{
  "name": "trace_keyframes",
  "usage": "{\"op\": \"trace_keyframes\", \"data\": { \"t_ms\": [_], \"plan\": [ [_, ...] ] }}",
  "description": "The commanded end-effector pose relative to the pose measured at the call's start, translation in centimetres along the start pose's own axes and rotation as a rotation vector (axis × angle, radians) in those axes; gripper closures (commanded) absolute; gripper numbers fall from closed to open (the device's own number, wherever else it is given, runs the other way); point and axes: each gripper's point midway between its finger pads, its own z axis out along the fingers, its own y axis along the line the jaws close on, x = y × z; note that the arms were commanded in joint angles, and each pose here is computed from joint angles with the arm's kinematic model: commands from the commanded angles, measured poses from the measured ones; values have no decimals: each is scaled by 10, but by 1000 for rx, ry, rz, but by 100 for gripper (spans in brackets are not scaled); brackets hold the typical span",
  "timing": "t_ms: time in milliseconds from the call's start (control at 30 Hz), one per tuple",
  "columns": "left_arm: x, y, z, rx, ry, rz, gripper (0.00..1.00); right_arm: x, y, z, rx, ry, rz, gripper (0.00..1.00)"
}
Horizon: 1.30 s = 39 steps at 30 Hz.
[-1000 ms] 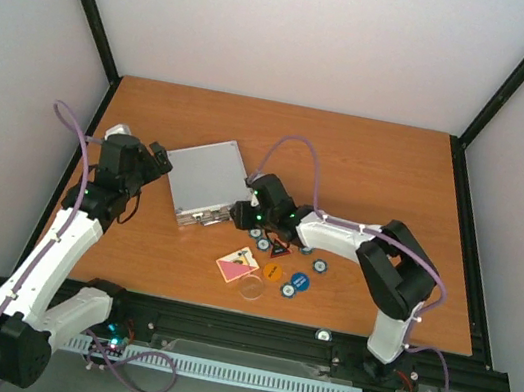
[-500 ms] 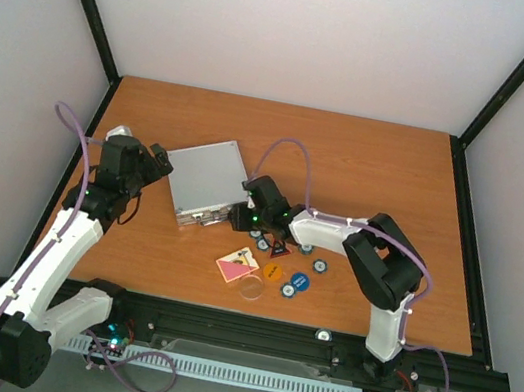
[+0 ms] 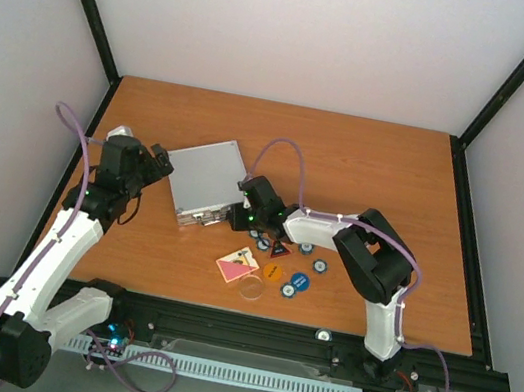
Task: Pack up texas hold em set
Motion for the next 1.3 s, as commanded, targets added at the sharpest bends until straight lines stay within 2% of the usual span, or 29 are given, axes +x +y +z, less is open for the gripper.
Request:
{"op": "trace_keyframes", "data": {
  "t_ms": [0,100,133,167,567,900,1267],
  "plan": [
    [3,-2,-4,17,5,22,0,-6,-2,4,14,-45,-16,70],
    [4,-1,-3,16,9,23,0,-4,-3,5,13,-47,-20,82],
    [5,-1,-3,16,10,22,0,-3,-2,6,6,-45,-23,94],
    [5,0,-3,13,10,24,0,-3,-1,5,2,-45,-24,97],
    [3,1,-7,10,0,23,0,-5,17,-20,-20,-68,-67,97],
    [3,2,-10,12,-5,21,0,-7,14,-25,92,-21,-88,97],
    [1,0,-13,23,-13,14,0,-22,32,-48,86,-51,-94,97]
  ]
}}
